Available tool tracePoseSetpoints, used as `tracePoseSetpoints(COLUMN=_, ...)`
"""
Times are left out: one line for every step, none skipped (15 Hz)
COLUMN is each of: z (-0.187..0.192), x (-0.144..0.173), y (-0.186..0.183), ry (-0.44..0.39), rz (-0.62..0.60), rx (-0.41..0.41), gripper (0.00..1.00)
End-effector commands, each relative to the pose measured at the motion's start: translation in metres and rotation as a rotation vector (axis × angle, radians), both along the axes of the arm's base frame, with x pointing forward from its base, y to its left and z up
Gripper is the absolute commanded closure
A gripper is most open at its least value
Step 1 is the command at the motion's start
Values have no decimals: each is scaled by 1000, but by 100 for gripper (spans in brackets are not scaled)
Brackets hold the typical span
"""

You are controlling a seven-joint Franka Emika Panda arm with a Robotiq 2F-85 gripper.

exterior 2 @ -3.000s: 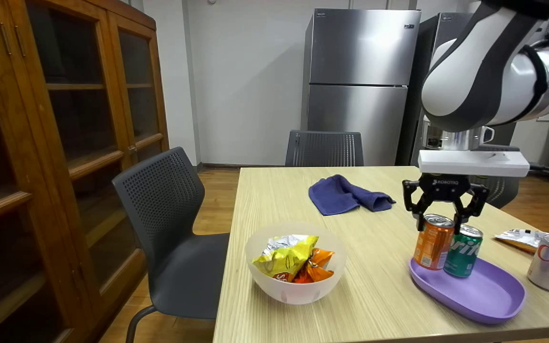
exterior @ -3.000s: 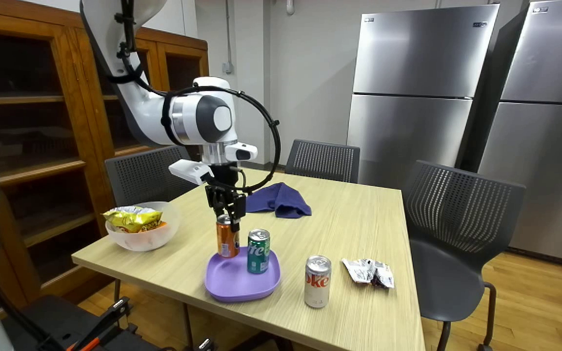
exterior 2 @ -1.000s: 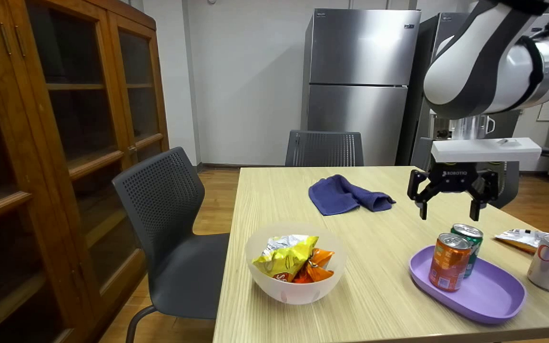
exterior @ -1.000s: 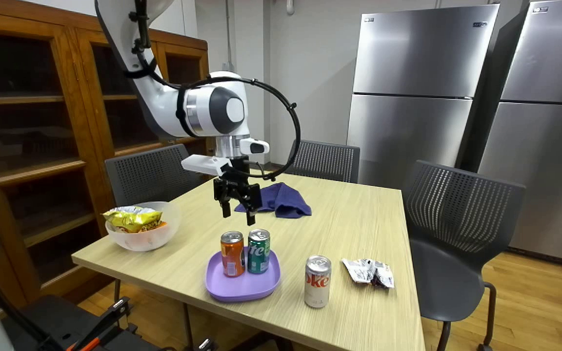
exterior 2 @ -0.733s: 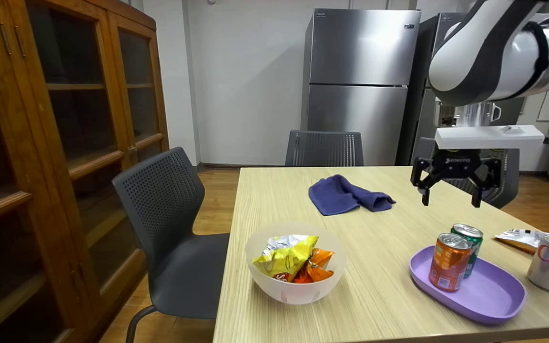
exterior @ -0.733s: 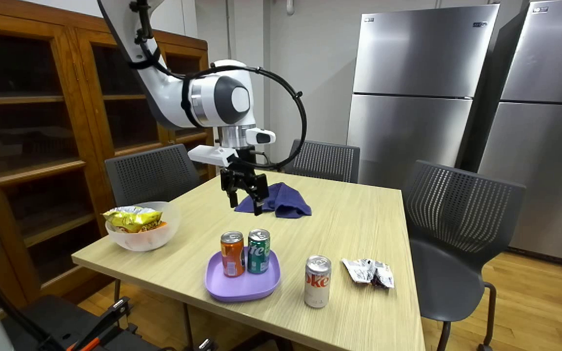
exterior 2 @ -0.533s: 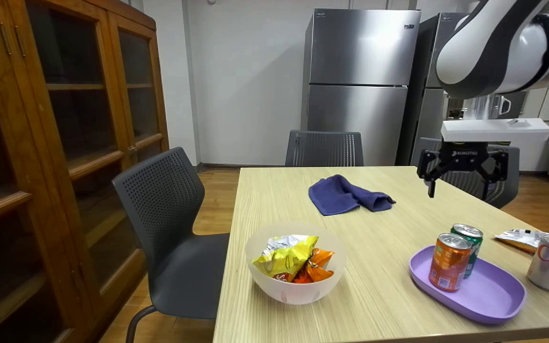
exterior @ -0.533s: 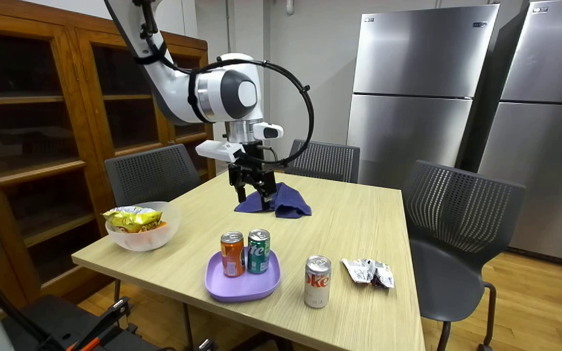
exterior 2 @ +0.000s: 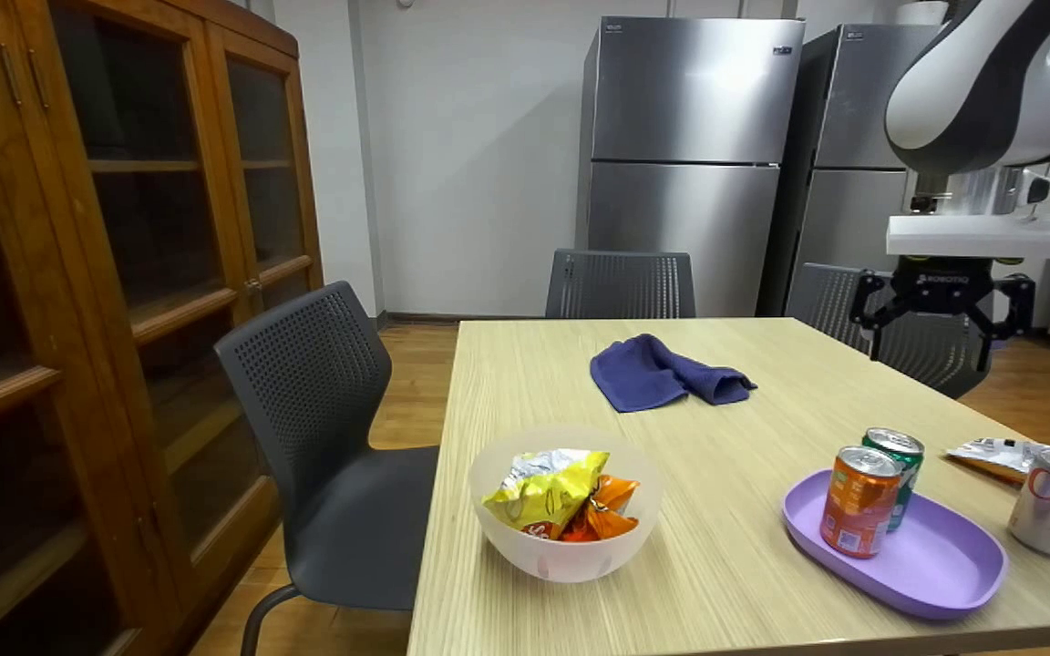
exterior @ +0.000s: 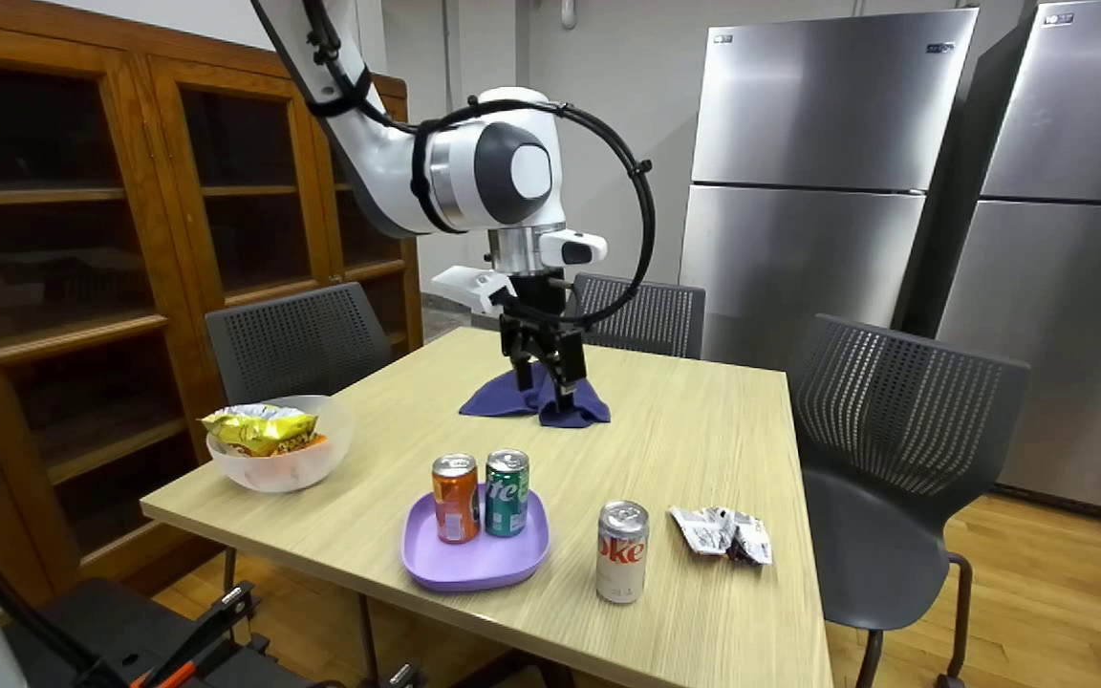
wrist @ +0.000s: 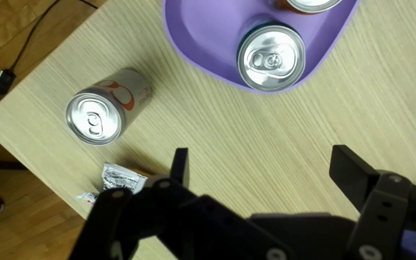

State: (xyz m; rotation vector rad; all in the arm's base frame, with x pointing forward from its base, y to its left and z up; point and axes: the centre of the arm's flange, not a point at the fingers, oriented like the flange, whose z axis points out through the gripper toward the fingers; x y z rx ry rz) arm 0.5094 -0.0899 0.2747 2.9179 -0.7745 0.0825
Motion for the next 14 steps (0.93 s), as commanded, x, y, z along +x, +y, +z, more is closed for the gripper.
tracePoseSetpoints(z=6, x=-2, y=-23, ry=-4, rz=-134, rx=-14, gripper=0)
tracePoseSetpoints(z=6, x=-3, y=-30, ry=-5, rz=-168, rx=-19, gripper=0)
tracePoseSetpoints(z=3, x=-2, y=-38, ry=-10, rz=-215, rx=-33, gripper=0)
tracePoseSetpoints(z=-1, x=0, y=-43, ry=-6, rz=-250, rx=-49, gripper=0)
tracePoseSetpoints(z=0, x=-7, y=-37, ry=-14, rz=-179, rx=-18, gripper=0)
tracePoseSetpoints(z=-1, x=-8, y=-40, ry=-12, rz=-191, rx=-21, gripper=0)
tracePoseSetpoints(z=-3, x=-8, y=-41, ry=-10, rz=-192, rx=-22, gripper=0)
tracePoseSetpoints(z=-4, x=-8, y=-40, ry=-9, rz=-190, rx=-21, gripper=0)
tracePoseSetpoints(z=-4, x=-7, y=-39, ry=-9, rz=-187, rx=-21, gripper=0)
tracePoseSetpoints(z=-4, x=-7, y=-38, ry=-9, rz=-186, rx=-21, gripper=0)
tracePoseSetpoints(z=-4, x=-7, y=-38, ry=-9, rz=-186, rx=-21, gripper=0)
tracePoseSetpoints(z=-4, x=-7, y=-38, ry=-9, rz=-185, rx=-21, gripper=0)
tracePoseSetpoints(z=-6, x=-5, y=-39, ry=-8, rz=-194, rx=-17, gripper=0)
tracePoseSetpoints(z=-8, x=-6, y=-44, ry=-8, rz=-208, rx=-16, gripper=0)
